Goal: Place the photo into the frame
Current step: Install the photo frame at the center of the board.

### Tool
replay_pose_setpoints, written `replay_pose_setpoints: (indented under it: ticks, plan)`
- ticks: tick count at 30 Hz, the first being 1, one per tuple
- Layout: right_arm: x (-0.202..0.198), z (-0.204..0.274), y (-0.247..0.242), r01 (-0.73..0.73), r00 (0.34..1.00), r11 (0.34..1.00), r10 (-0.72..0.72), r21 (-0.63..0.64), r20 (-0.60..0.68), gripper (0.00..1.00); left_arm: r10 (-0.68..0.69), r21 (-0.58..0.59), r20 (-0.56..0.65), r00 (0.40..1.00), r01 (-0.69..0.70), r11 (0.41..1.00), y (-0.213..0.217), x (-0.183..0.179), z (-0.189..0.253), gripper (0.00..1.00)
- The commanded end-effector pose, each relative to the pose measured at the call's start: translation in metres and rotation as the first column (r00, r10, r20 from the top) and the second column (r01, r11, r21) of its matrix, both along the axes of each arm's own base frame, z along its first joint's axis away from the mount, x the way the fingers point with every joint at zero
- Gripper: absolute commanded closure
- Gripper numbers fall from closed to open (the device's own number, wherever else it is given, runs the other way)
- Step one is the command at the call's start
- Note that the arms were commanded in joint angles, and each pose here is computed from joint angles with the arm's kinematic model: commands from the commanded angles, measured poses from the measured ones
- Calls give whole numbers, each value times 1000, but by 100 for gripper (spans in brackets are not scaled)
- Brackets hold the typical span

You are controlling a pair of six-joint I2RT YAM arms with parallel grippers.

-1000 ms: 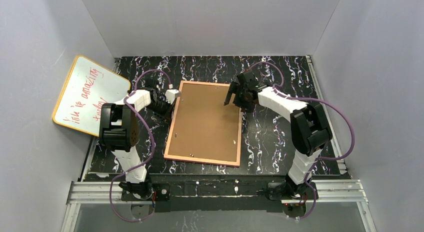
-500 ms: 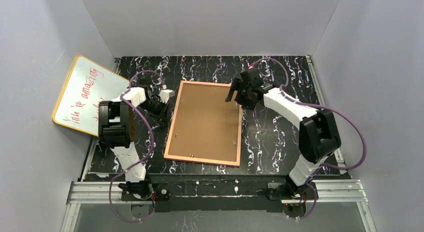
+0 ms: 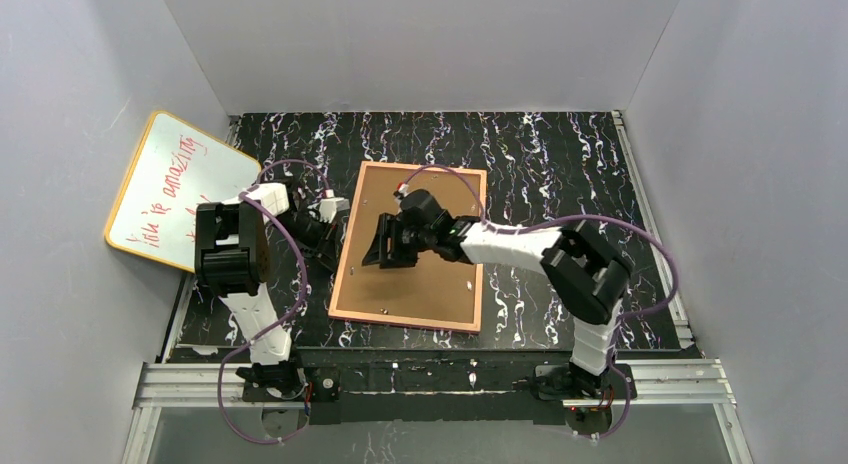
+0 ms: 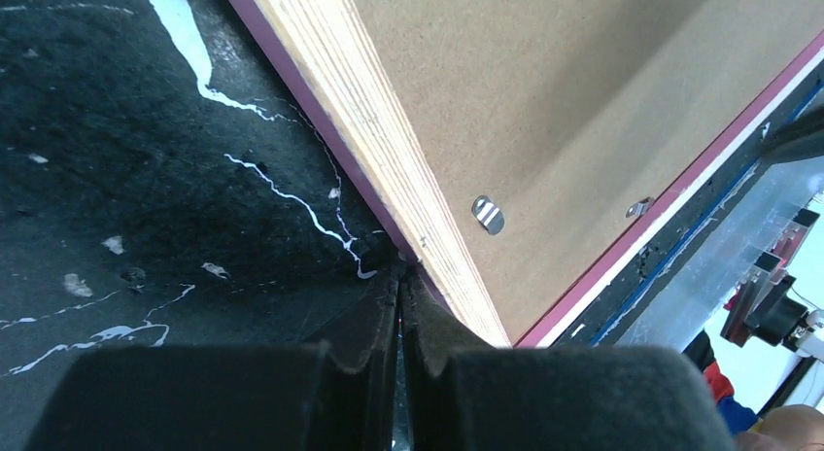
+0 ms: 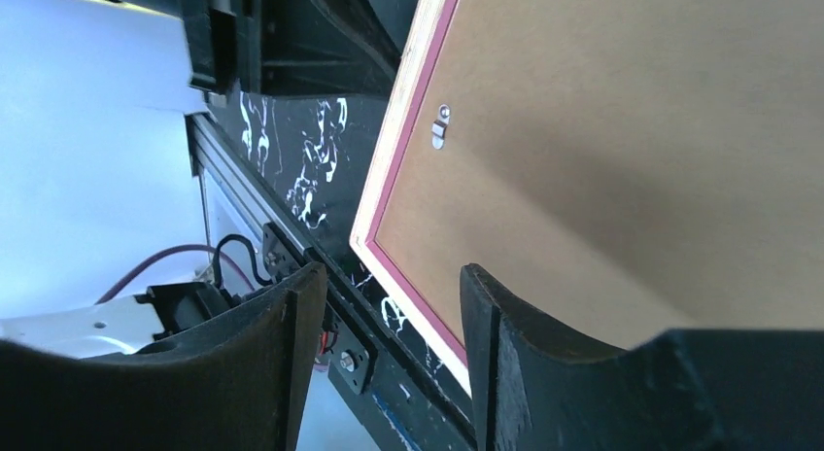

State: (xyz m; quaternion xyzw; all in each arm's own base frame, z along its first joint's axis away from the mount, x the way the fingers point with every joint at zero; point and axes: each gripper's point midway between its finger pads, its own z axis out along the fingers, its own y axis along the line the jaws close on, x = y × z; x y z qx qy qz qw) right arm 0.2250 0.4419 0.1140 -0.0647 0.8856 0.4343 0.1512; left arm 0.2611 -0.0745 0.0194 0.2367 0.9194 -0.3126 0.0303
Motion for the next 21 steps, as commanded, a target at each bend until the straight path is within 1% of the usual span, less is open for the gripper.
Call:
replay_pose_setpoints:
  ticks: [1,6,8,12,17,21]
  plan:
    - [0,9,33,-21,1000,994,21,108,0,40,-28,-68,-27,999,26,997,-12,-15,1,98]
    - [-4,-8,42,-28,999,993,30,112,-16,44,-26,-91,-30,999,23,996,-19,-18,-2,98]
    - [-5,-16,43,-33,999,995,34,95,-18,46,-60,-93,-27,998,57,994,-30,-22,-2,98]
    - [-5,-27,41,-26,999,997,28,74,-28,47,-65,-89,4,998,65,994,-37,-15,2,98]
    - [-5,-37,39,-26,999,998,27,49,-30,47,-74,-52,46,996,77,996,-24,2,16,96]
    - [-6,-44,36,-21,999,999,23,41,-36,49,-69,-66,50,996,72,995,-18,7,23,95]
